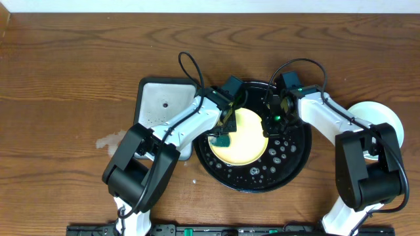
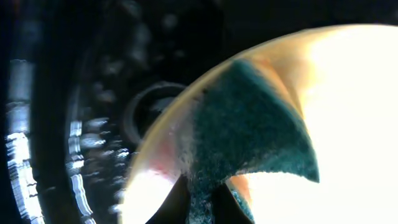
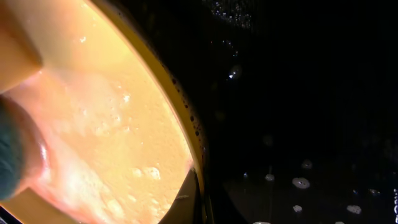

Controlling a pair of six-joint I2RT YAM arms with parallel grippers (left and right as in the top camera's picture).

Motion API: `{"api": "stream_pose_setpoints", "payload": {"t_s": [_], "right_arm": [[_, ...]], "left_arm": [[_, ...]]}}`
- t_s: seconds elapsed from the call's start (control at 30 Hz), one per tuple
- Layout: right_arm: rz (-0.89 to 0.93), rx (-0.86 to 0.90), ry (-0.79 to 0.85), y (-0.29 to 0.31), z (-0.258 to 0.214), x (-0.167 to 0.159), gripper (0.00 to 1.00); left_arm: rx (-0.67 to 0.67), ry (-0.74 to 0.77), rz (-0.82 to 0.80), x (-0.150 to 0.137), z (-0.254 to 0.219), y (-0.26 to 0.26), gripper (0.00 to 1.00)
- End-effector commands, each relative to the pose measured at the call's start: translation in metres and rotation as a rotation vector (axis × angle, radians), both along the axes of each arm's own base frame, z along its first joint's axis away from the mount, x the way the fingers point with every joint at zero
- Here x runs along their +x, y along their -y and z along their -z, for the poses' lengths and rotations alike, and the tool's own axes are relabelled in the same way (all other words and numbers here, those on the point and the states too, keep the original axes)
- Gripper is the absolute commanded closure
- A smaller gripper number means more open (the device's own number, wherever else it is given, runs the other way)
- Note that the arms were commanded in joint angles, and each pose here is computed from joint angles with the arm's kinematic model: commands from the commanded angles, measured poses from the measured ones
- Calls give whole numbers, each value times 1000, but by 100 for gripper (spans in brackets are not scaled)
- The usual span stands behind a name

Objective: Clean dirty plates on tray and stack at the side
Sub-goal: 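Scrub the yellow plate with the sponge while right gripper holds rim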

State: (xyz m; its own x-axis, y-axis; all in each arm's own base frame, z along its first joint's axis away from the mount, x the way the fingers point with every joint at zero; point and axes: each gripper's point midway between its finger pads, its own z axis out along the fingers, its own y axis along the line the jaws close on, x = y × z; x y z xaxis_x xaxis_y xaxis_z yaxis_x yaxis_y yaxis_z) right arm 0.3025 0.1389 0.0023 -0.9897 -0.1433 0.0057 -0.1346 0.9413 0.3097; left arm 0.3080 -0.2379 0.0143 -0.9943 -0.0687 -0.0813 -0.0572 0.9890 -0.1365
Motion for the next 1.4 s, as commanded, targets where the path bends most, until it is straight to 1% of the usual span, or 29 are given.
{"api": "stream_pose_setpoints", "payload": {"t_s": [0.0,0.07,0.17,0.33,0.4,0.5,0.57,0.63,0.77,0.87,1.2,1.27,1.37], "right_arm": [[25,-66,-38,14,13,-7,99],[25,-66,-38,14,13,-7,99],[26,-65,-38,14,13,-7,99],[53,-67,-44,14,13,-7,99],[62,-67,-44,14,13,-6,99],[73,-67,-44,14,13,-5,99],[93,-68,-47,16,13,-5,99],[117,-67,-51,18,13,-3,99],[129,-64,-53,21,13,-2,99],[118,-64,-50,21,13,-2,99],[106,-63,-48,21,13,-3,99],[106,-64,-49,21,13,-3,99],[103,-64,-50,21,13,-3,99]], "left_arm": [[-192,-133,49,-24,18,39,91],[-280,-136,58,-27,12,62,90],[-358,-138,76,-32,5,86,90],[-365,-169,109,-50,4,99,89],[-344,-193,109,-57,6,95,90],[-312,-208,94,-59,8,87,92],[-273,-210,75,-58,12,77,92],[-202,-213,48,-57,17,60,92],[22,-169,-1,-50,26,11,92],[177,-89,-16,-35,26,-22,93],[535,231,-34,19,-2,-82,92],[533,248,-39,23,-7,-80,92],[464,247,-38,24,-15,-65,93]]}}
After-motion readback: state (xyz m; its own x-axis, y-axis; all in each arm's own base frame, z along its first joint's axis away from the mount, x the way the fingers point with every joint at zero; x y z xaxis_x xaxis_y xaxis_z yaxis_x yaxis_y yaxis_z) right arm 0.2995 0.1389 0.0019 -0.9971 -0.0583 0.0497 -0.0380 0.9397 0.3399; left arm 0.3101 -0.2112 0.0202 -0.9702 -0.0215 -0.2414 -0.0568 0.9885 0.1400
